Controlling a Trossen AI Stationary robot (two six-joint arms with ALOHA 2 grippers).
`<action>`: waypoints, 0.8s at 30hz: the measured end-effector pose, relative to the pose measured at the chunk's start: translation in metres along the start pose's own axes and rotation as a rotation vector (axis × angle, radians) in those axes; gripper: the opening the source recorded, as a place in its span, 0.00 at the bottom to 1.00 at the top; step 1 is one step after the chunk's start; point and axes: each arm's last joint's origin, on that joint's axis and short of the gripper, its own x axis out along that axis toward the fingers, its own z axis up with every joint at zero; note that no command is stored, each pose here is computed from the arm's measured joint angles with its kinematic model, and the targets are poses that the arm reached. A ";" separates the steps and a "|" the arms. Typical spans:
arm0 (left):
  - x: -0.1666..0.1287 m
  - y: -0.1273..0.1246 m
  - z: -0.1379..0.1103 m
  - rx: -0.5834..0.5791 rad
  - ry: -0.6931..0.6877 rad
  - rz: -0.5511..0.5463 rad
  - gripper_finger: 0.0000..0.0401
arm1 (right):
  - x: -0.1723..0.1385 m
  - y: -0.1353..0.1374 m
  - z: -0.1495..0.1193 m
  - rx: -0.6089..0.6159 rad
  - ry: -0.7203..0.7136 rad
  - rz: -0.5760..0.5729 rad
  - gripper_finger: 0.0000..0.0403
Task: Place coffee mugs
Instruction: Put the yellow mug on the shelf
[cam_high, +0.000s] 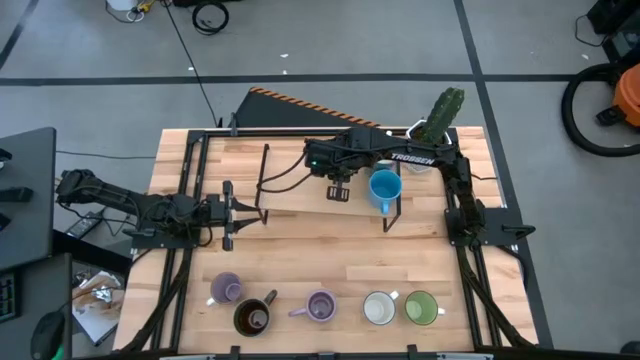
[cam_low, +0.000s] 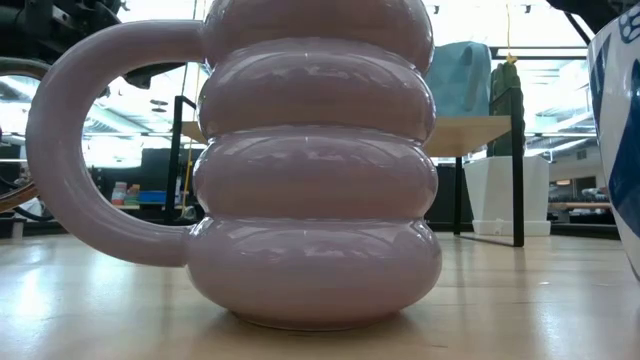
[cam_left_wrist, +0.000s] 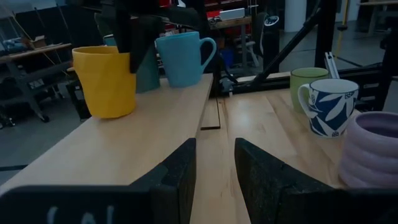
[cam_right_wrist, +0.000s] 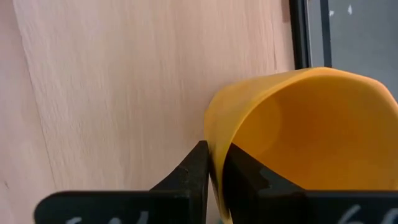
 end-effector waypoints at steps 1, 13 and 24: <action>0.000 0.000 0.000 0.000 0.000 0.000 0.29 | -0.001 0.000 0.000 0.007 0.001 0.003 0.11; 0.000 0.000 0.000 0.006 -0.002 0.001 0.29 | -0.013 -0.021 -0.005 0.074 0.007 0.085 0.11; 0.000 0.000 0.000 0.006 -0.003 0.001 0.29 | -0.008 -0.037 -0.006 0.107 0.016 0.114 0.11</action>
